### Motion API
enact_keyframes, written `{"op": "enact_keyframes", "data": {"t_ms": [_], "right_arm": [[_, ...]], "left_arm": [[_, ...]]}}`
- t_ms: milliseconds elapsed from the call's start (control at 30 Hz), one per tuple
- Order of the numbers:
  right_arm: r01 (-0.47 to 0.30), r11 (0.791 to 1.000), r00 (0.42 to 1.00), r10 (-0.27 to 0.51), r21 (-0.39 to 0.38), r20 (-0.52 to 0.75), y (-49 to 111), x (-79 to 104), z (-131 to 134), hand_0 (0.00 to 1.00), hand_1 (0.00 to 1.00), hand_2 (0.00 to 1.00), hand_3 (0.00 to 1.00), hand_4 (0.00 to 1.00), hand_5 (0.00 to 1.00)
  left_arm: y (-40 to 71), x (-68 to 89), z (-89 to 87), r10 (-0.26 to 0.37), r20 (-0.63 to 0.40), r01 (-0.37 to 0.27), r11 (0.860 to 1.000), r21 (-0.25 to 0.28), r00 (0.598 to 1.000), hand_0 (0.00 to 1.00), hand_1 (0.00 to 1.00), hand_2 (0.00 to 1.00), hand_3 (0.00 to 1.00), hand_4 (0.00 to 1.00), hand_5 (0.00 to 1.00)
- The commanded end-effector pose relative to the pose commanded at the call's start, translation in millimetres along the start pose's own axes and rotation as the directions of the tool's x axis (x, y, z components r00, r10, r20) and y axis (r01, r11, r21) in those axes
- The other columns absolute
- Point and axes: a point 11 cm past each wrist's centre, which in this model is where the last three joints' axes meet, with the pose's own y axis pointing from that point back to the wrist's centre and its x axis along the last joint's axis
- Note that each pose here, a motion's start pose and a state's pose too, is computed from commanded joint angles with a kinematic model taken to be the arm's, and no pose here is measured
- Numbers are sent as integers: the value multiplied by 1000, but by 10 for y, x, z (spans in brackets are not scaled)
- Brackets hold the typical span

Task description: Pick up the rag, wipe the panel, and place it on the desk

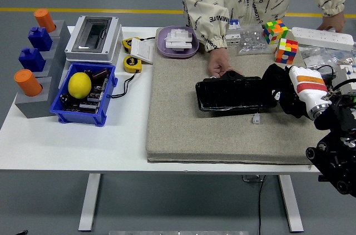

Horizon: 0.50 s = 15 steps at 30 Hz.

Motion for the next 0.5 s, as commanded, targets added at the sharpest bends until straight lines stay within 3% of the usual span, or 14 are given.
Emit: {"op": "enact_keyframes", "data": {"t_ms": [500], "right_arm": [[-8, 1000, 1000, 8, 1, 8, -17, 23, -22, 412, 489, 536, 515, 699, 182]], "left_arm": [[0, -7, 6, -1, -3, 1, 1000, -1, 1000, 653, 660, 694, 580, 674, 434]]}}
